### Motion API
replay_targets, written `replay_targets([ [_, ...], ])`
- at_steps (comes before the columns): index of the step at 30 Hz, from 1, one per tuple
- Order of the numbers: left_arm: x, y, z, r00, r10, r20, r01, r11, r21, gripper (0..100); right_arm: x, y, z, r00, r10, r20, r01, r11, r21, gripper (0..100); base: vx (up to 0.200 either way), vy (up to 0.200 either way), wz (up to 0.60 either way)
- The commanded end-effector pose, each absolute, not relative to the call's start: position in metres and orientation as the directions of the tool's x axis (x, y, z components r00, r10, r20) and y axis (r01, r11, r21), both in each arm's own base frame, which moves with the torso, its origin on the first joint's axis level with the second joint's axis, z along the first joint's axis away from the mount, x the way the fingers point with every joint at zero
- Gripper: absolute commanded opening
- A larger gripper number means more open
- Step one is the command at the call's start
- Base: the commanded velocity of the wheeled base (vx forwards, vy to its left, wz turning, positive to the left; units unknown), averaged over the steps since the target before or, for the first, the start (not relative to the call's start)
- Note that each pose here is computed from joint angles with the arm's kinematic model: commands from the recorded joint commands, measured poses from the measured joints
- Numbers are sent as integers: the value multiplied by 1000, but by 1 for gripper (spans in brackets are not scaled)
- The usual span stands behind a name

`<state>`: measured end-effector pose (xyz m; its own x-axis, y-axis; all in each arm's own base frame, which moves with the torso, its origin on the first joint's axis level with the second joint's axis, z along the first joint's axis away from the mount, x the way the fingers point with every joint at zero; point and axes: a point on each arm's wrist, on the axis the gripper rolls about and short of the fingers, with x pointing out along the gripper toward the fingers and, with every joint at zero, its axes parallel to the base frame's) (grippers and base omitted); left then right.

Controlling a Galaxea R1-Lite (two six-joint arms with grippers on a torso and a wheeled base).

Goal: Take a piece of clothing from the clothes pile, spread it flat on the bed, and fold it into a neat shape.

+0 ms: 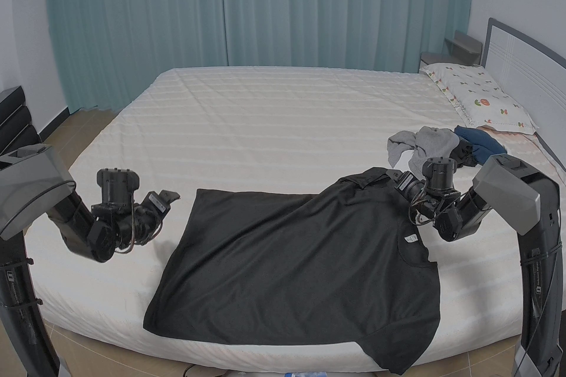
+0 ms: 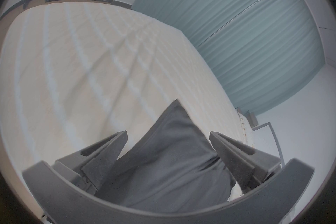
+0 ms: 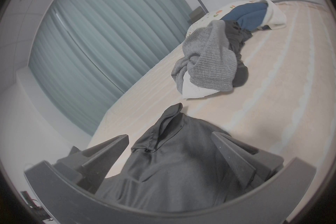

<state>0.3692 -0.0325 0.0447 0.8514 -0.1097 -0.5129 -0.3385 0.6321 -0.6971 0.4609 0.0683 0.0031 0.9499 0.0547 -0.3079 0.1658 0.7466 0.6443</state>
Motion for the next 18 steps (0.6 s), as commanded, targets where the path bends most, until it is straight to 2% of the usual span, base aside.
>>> replay_targets([
  [1, 450, -41, 35, 838, -164, -520, -319, 625, -712, 100, 397, 55, 32, 944, 88, -318, 203, 606, 769, 100, 0, 0, 0],
  [12, 492, -55, 20, 828, -210, -519, -292, 631, -719, 100, 366, 51, 2, 934, 151, -324, 219, 475, 853, 100, 0, 0, 0],
  [13, 498, -56, 13, 831, -205, -517, -291, 633, -718, 100, 362, 46, -3, 933, 151, -327, 232, 441, 867, 100, 0, 0, 0],
  [15, 502, -56, 8, 836, -193, -514, -294, 634, -716, 100, 360, 37, -2, 935, 149, -320, 235, 415, 879, 100, 0, 0, 0],
  [18, 511, -58, 0, 847, -170, -503, -295, 638, -711, 100, 357, 34, -6, 917, 214, -337, 244, 366, 898, 100, 0, 0, 0],
])
